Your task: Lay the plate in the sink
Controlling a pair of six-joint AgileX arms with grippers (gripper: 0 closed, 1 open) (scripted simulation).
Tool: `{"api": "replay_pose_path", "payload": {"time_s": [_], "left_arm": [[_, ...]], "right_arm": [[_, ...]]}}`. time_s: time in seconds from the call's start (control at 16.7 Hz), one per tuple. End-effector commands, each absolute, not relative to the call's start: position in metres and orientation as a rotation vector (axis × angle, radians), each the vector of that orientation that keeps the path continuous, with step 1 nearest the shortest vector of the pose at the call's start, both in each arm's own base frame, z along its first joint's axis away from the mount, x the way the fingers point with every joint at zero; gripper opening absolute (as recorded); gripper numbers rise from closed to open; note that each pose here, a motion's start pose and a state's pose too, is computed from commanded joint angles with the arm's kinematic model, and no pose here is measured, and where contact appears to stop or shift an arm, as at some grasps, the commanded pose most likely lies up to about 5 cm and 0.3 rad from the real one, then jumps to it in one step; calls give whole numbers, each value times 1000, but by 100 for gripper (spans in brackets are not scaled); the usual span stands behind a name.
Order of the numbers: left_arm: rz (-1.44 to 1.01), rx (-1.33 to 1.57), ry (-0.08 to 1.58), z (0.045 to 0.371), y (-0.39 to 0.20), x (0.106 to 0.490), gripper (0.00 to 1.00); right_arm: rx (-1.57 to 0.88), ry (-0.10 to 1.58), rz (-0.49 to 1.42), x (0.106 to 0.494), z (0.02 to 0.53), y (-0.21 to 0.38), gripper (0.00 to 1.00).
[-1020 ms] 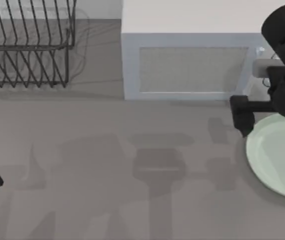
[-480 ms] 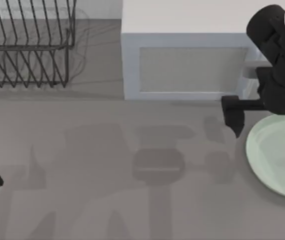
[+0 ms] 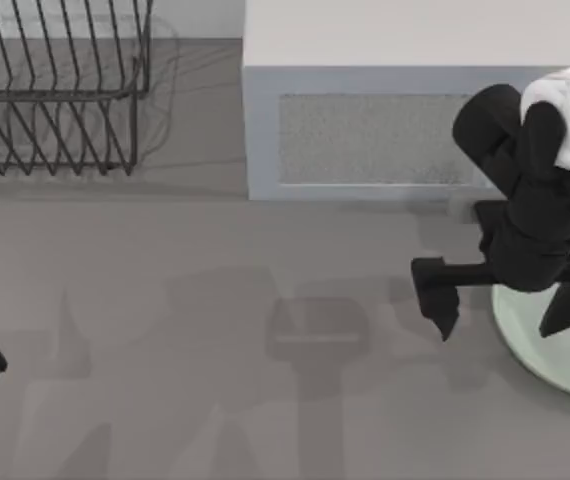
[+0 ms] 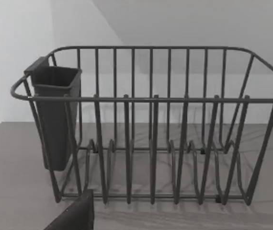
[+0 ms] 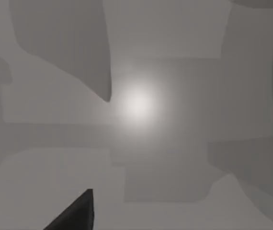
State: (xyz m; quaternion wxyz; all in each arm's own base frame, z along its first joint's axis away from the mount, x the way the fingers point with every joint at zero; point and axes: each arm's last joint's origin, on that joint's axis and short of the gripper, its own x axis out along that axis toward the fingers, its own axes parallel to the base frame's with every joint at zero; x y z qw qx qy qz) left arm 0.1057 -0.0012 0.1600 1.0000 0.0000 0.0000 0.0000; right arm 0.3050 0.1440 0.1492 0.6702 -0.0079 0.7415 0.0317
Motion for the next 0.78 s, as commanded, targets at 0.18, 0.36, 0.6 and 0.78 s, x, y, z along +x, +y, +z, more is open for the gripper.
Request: {"api": "replay_pose_path", "payload": {"time_s": [0.18, 0.36, 0.6, 0.78], "left_arm": [[0, 0, 0, 160, -1, 106, 100], [0, 0, 0, 160, -1, 106, 100], [0, 0, 0, 160, -1, 106, 100], [0, 0, 0, 160, -1, 106, 100]], "right_arm": [[-8, 1647, 58, 310, 118, 140, 100], [5, 1599, 13, 322, 98, 129, 100], [8, 1571, -8, 329, 94, 124, 100], [8, 1571, -8, 329, 94, 124, 92]]}}
